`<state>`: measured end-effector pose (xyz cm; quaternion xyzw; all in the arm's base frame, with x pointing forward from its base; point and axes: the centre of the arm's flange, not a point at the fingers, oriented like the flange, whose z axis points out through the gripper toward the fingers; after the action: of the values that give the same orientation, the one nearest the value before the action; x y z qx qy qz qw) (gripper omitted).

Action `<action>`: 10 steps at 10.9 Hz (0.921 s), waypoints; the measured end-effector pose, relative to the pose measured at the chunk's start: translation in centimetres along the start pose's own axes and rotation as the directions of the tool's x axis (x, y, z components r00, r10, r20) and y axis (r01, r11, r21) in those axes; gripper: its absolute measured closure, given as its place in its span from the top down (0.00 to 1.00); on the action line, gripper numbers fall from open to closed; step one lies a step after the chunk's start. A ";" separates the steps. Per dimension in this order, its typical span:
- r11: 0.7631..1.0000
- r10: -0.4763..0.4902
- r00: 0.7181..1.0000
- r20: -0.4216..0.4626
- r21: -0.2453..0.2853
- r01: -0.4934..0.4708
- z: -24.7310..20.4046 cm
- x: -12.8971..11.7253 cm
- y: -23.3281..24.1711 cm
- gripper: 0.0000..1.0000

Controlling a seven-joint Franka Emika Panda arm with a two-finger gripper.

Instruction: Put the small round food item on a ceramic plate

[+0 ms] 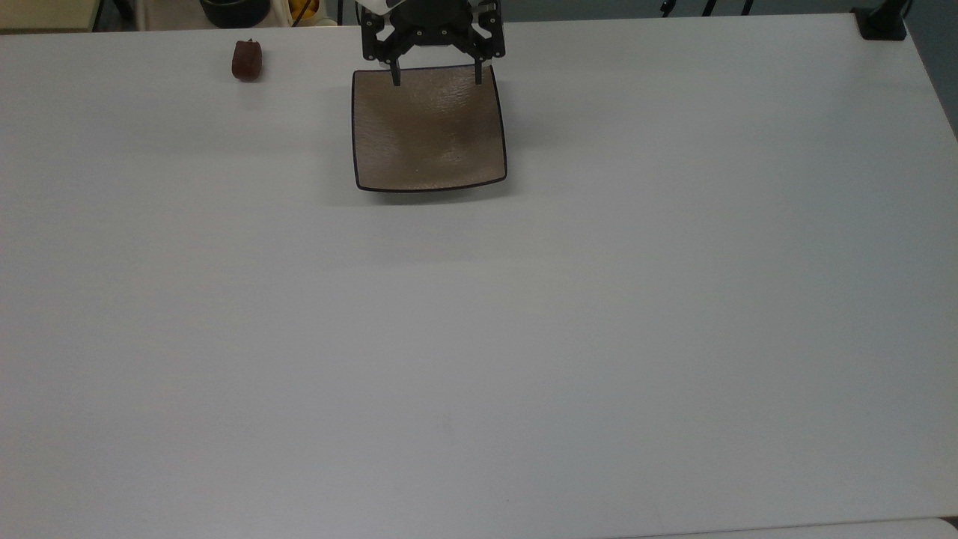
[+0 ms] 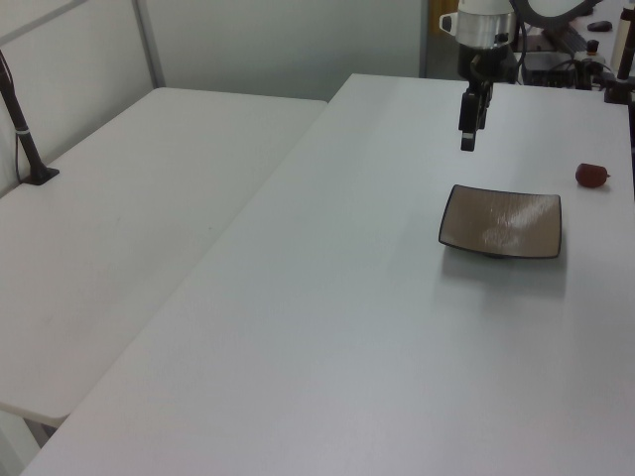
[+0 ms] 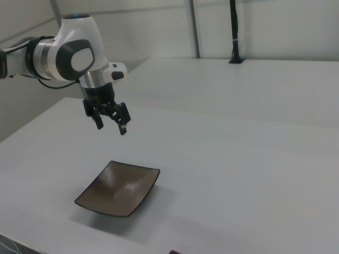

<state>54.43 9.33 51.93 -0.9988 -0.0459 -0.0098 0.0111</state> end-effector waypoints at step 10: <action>0.989 -0.016 0.996 0.090 -0.148 0.029 -1.2 -4.5 7.5 1.00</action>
<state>50.64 1.38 52.84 -0.9957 -0.0567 0.0309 -0.0657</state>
